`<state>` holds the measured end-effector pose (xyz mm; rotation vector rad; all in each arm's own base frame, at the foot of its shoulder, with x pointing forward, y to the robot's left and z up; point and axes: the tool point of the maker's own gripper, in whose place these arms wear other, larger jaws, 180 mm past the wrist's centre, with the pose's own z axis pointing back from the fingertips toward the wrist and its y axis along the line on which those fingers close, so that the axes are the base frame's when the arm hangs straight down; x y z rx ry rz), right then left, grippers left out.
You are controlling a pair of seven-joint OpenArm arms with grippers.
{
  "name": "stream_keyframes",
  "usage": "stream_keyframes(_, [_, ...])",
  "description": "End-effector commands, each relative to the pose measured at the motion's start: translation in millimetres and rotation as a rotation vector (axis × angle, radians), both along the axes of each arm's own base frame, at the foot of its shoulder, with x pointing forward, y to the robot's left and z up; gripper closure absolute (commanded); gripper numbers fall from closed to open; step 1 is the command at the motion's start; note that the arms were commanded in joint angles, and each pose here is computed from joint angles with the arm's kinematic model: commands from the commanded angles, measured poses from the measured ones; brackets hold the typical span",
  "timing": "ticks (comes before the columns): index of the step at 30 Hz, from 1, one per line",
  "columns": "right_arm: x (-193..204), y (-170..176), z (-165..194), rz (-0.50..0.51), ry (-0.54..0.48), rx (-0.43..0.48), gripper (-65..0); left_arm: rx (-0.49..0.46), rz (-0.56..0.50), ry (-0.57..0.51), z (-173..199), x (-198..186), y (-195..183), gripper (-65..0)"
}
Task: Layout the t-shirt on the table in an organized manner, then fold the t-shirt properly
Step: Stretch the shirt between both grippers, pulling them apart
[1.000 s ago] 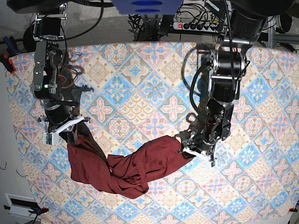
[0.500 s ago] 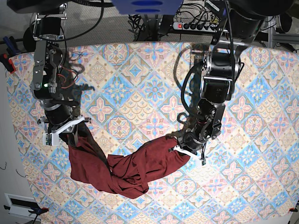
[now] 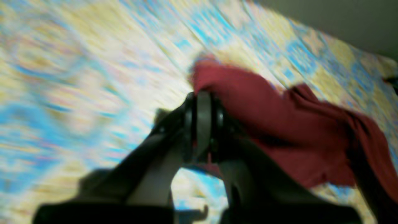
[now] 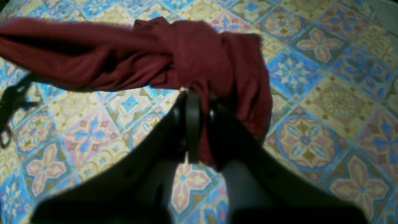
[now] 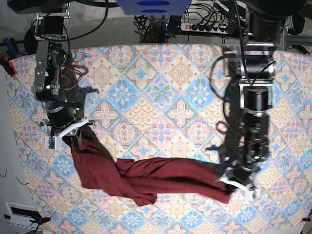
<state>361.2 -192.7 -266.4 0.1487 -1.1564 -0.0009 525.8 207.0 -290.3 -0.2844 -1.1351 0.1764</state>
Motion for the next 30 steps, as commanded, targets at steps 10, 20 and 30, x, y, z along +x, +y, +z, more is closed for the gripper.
stream_keyframes(10, [16, -35, 11, -0.070, -0.039, -0.027, -0.3, 0.064, 0.011, -0.236, 127, -31, 96, 0.0])
stream_keyframes(20, [-14, -161, -17, -0.420, 0.079, 0.033, -0.3, 0.201, 0.066, -0.168, 111, -130, 188, 0.0])
stream_keyframes(30, [-10, -158, -10, -0.408, 0.098, 0.048, -0.3, 0.372, 0.006, 0.181, -17, -201, 187, 0.0])
